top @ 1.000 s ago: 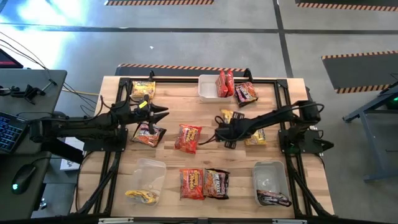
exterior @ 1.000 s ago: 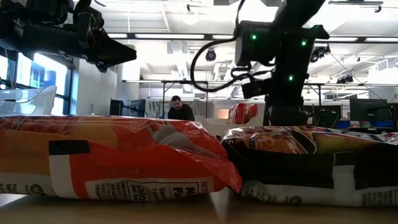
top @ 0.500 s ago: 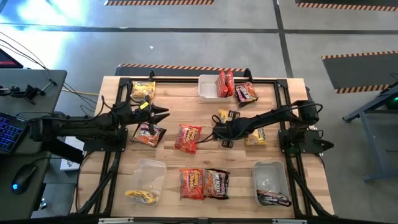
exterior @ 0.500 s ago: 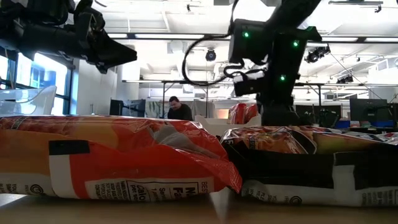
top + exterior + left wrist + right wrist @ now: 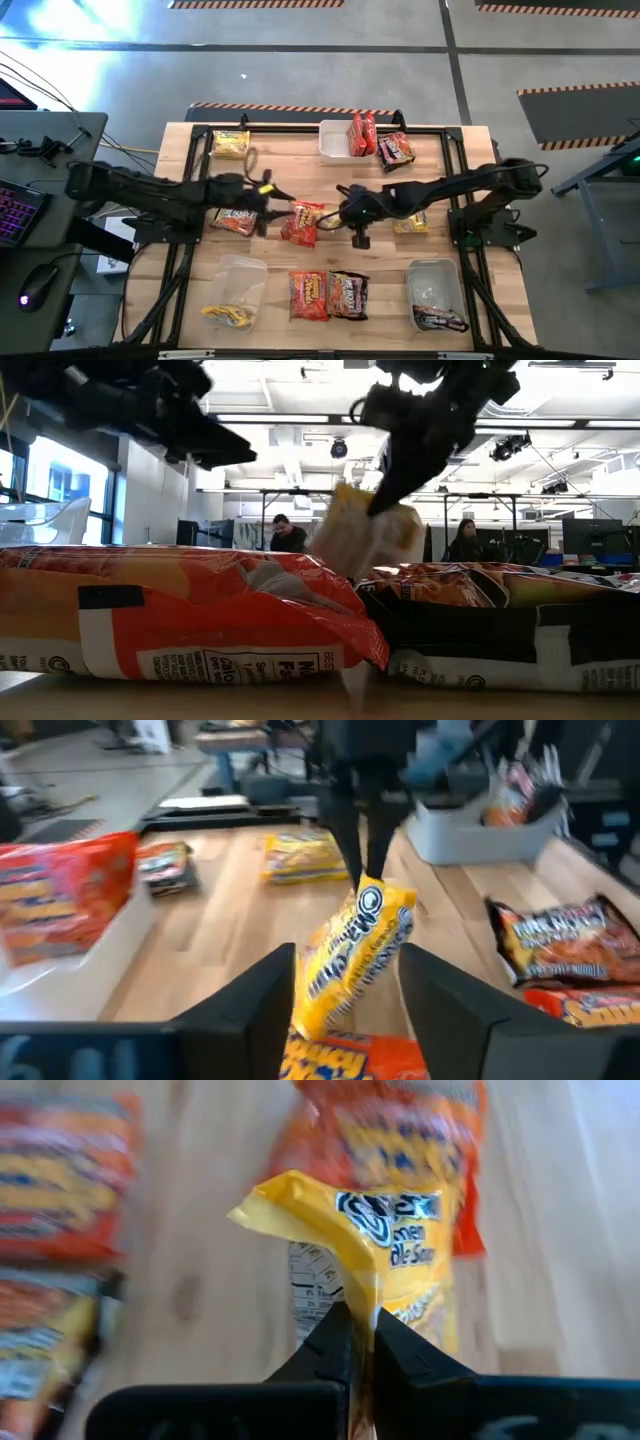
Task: Sort Maruchan noodles
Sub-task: Put the yellow noodle pack into the transparent bin
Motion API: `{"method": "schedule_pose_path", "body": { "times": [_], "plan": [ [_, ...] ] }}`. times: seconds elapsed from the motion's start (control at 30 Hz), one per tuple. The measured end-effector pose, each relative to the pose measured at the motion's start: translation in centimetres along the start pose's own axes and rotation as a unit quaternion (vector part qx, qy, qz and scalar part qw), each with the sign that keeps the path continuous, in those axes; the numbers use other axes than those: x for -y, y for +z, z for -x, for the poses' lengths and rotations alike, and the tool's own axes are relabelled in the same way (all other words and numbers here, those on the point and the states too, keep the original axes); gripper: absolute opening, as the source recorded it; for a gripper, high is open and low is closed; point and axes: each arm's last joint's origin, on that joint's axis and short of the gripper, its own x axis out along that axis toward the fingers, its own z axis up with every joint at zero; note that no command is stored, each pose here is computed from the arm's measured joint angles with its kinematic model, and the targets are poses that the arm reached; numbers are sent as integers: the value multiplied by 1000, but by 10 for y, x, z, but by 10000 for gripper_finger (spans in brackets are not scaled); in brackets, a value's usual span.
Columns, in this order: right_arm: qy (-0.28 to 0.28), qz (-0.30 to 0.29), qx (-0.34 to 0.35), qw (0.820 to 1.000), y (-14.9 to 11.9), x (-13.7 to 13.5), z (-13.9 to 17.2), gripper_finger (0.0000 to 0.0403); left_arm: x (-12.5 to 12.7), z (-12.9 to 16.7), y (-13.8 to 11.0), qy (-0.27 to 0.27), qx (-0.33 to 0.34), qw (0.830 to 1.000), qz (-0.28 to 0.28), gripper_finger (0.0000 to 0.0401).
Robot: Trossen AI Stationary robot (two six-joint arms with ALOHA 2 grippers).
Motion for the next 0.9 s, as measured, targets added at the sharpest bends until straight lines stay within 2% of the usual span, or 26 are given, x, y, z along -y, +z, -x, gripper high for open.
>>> {"method": "schedule_pose_path", "body": {
  "times": [0.2, 0.37, 0.5, 0.73, 0.8, 0.9],
  "plan": [
    [15, 29, 38, 999, 7, -1, 1, 0, 14, -39, 18, -40, -82, 994, -59, 229],
    [14, 44, 54, 997, 11, -1, 1, 0, 26, -62, 22, -51, -112, 989, -81, 249],
    [20, 52, 69, 996, 14, -2, 2, 0, 31, -74, 16, -30, -138, 986, -83, 251],
    [19, 56, 78, 995, 15, -2, 3, 0, 39, -85, -2, -14, -177, 983, -47, 251],
    [19, 56, 78, 995, 15, -2, 3, 0, 43, -88, -8, -5, -187, 981, -55, 251],
    [19, 56, 78, 995, 15, -2, 3, 0, 50, -95, -18, -12, -197, 976, -96, 251]
  ]
}}
